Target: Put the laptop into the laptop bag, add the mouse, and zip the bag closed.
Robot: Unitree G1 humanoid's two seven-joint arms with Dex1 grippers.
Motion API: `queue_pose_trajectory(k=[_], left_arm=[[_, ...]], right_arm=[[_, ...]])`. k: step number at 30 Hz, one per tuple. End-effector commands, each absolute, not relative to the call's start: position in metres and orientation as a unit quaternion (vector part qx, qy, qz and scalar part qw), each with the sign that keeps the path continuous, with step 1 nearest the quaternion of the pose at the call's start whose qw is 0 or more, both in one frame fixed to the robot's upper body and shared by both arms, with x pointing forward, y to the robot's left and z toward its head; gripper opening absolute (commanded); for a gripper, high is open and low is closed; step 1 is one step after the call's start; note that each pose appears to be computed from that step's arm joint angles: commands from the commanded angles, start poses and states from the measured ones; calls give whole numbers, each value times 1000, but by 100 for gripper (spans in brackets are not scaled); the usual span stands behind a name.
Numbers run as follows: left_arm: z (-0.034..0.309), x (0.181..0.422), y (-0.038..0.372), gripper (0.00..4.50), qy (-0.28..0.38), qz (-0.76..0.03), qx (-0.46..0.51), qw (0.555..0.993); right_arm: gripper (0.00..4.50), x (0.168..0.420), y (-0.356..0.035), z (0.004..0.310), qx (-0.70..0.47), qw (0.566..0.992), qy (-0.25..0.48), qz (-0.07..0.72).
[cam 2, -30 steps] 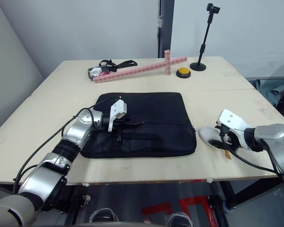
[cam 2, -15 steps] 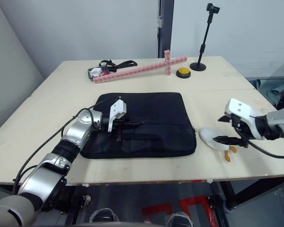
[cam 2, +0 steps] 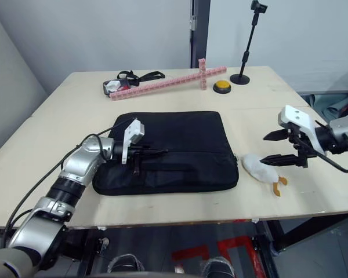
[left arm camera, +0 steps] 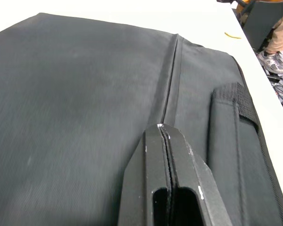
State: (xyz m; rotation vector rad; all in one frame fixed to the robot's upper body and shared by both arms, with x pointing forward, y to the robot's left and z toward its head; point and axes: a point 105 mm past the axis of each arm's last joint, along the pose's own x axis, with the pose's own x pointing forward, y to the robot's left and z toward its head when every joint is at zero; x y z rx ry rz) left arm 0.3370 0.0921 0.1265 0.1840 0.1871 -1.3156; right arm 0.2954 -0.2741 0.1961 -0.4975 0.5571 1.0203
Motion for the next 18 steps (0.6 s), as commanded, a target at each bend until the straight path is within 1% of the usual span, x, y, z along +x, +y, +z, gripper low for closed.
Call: queue_pose_trajectory(k=[1, 6, 10, 12, 15, 17, 18], left_arm=[[145, 335, 112, 121, 83, -589, 88, 799], [181, 324, 145, 300, 75, -560, 88, 820], [198, 315, 176, 446, 88, -528, 111, 837], [208, 310, 203, 449, 105, -499, 126, 851], [223, 301, 229, 449, 120, -472, 139, 862], [235, 288, 258, 449, 152, -444, 161, 869], [240, 278, 274, 449, 180, -429, 162, 870]], right_arm=[[450, 297, -265, 208, -224, 801, 241, 499], [450, 299, -258, 220, -214, 796, 231, 517], [450, 299, -255, 230, -214, 792, 225, 526], [450, 299, -251, 242, -204, 793, 209, 535], [450, 298, -246, 257, -182, 797, 191, 544], [450, 294, -248, 268, -197, 798, 186, 539], [450, 293, -250, 275, -206, 800, 177, 535]])
